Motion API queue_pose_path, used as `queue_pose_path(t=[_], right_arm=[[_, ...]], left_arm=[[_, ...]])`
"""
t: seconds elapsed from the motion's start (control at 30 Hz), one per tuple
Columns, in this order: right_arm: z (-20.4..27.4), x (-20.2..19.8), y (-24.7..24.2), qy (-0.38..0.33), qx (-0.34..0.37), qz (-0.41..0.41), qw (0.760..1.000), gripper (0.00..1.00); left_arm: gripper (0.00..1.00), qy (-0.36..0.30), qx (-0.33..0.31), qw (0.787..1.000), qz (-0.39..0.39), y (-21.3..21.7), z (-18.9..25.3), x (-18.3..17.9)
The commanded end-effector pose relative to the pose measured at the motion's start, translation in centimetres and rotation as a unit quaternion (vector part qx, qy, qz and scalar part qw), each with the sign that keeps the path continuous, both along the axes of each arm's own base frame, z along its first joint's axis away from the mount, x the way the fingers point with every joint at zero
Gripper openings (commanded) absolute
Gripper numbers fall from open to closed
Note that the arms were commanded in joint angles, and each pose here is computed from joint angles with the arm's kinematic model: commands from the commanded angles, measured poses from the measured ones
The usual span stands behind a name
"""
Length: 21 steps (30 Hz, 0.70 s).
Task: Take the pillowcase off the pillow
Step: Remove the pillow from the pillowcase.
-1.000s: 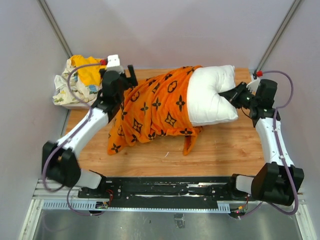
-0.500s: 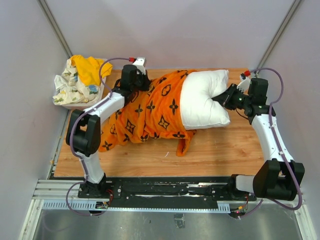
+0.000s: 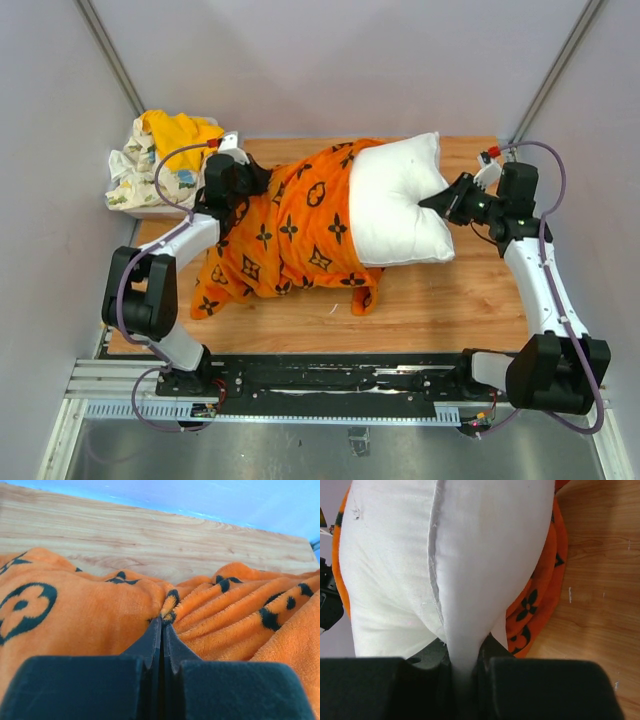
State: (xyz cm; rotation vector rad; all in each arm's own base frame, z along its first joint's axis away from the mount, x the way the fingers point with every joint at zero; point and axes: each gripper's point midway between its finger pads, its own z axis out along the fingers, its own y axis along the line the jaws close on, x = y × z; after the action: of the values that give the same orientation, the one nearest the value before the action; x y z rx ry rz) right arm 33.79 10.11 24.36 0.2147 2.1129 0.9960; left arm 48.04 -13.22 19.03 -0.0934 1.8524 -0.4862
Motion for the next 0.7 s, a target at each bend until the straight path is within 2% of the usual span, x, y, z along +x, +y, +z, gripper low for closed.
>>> queue_pose_path(t=[0.0, 0.27, 0.43, 0.5, 0.57, 0.6, 0.63, 0.67], right_arm=[[2.4, 1.4, -3.3, -0.061, -0.014, -0.062, 0.996, 0.01], [2.0, 1.8, -3.9, -0.060, 0.006, -0.077, 0.995, 0.01], [2.1, 2.1, -3.4, -0.062, 0.028, -0.066, 0.995, 0.01], [1.9, 2.1, -3.3, -0.060, 0.030, -0.064, 0.996, 0.01], [1.7, 2.2, -3.1, -0.059, 0.032, -0.062, 0.996, 0.01], [1.7, 2.2, -2.9, -0.060, 0.034, -0.060, 0.996, 0.01], [1.6, 2.3, -2.6, -0.060, 0.035, -0.055, 0.996, 0.01], [1.5, 2.3, -2.3, -0.058, 0.036, -0.051, 0.996, 0.01]], left_arm=[[0.00, 0.051, 0.031, 0.983, 0.172, 8.9, -4.5, -0.9], [0.00, 0.034, 0.015, 0.955, 0.295, 15.4, -3.5, -3.2], [0.00, 0.010, 0.014, 0.940, 0.340, 17.4, -1.4, -5.0], [0.00, -0.002, 0.012, 0.946, 0.324, 16.9, -0.3, -5.1], [0.01, -0.021, 0.007, 0.965, 0.263, 14.7, 0.9, -4.7], [0.08, -0.030, 0.005, 0.973, 0.227, 13.2, 1.5, -4.5], [0.26, -0.039, 0.010, 0.981, 0.189, 11.3, 2.1, -4.3], [0.50, -0.047, 0.021, 0.988, 0.148, 9.0, 2.6, -4.2]])
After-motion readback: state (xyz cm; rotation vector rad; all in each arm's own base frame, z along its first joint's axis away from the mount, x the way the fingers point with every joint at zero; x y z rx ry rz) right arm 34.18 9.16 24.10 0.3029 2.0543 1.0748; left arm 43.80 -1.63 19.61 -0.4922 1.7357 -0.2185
